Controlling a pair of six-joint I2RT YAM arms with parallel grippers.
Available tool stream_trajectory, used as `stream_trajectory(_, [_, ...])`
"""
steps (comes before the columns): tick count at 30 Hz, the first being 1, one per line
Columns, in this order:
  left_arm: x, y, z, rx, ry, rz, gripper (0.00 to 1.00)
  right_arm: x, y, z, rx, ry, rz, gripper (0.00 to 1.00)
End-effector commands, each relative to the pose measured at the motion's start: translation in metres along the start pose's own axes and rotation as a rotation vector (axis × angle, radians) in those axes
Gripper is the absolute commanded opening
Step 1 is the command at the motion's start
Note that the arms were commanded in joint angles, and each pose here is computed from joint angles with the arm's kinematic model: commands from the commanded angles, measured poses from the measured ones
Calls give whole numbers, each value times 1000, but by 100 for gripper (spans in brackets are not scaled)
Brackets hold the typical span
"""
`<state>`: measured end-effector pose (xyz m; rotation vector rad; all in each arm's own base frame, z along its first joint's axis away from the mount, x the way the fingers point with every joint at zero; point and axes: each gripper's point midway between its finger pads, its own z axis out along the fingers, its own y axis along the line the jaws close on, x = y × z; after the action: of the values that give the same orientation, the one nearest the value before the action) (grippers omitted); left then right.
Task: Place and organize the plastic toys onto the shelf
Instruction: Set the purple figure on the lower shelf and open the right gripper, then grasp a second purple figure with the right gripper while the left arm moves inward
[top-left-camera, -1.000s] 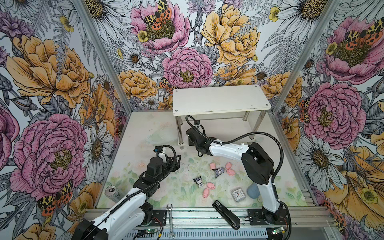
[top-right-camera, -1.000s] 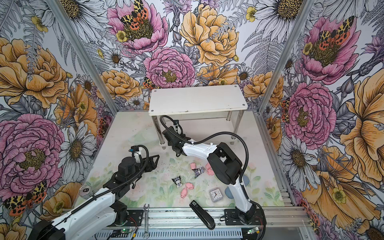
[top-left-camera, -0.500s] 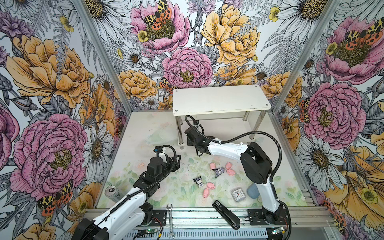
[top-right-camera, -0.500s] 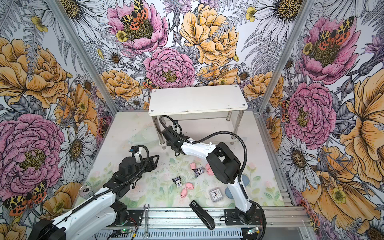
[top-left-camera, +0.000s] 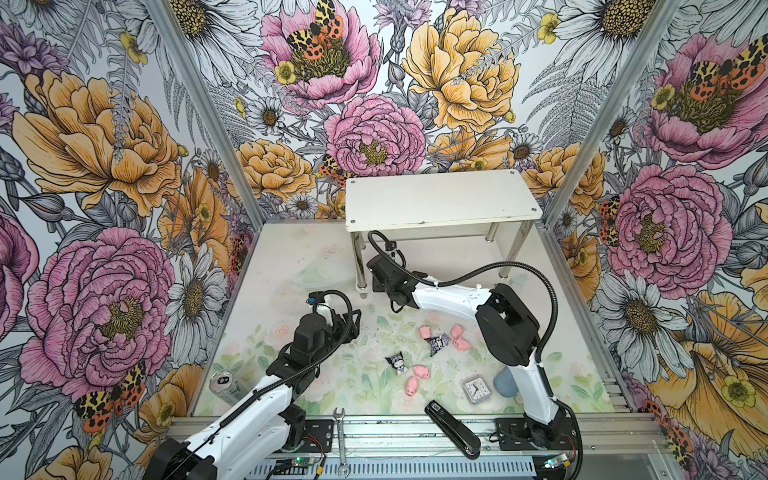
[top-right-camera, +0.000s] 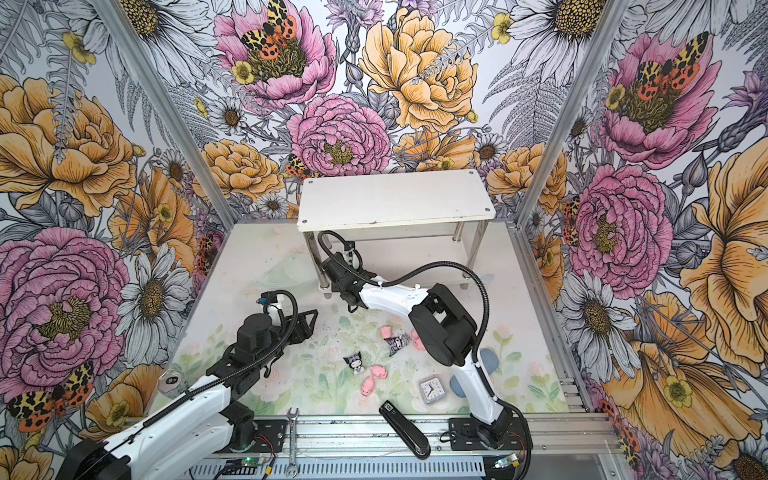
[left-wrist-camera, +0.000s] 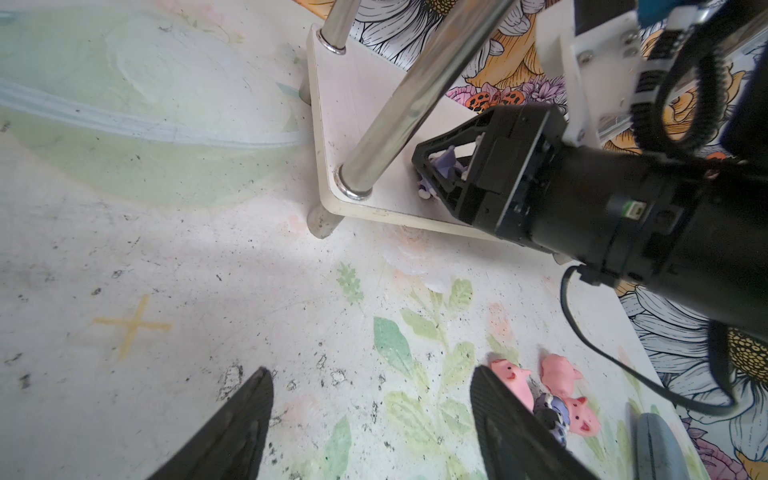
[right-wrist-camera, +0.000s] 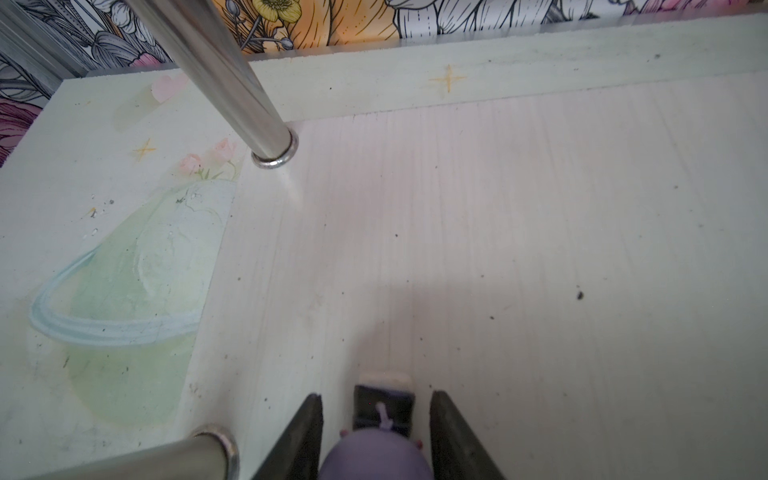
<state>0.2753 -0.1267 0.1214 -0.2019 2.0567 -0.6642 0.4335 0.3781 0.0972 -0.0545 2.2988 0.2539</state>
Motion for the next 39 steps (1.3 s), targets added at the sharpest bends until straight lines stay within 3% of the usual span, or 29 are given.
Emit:
stream_trajectory(1, [-3,3,0,-12,-19,21,77,5,6,3,-2,13,3,56])
stream_trajectory(13, [-3,2,1,-9,-16,22,77,-9,9,-11,-17,-15,-3,77])
stream_trajectory(27, [1,-11,-8,49,-20,21,77,-26,4,-96,-19,-122,-42,80])
stream_trajectory(33, [9,-36,-25,125,5,7,78,10,-17,-137,-11,-101,-35,79])
stream_trajectory(39, [59,-28,-39,132,131,18,78,88,-9,-148,-92,96,-86,74])
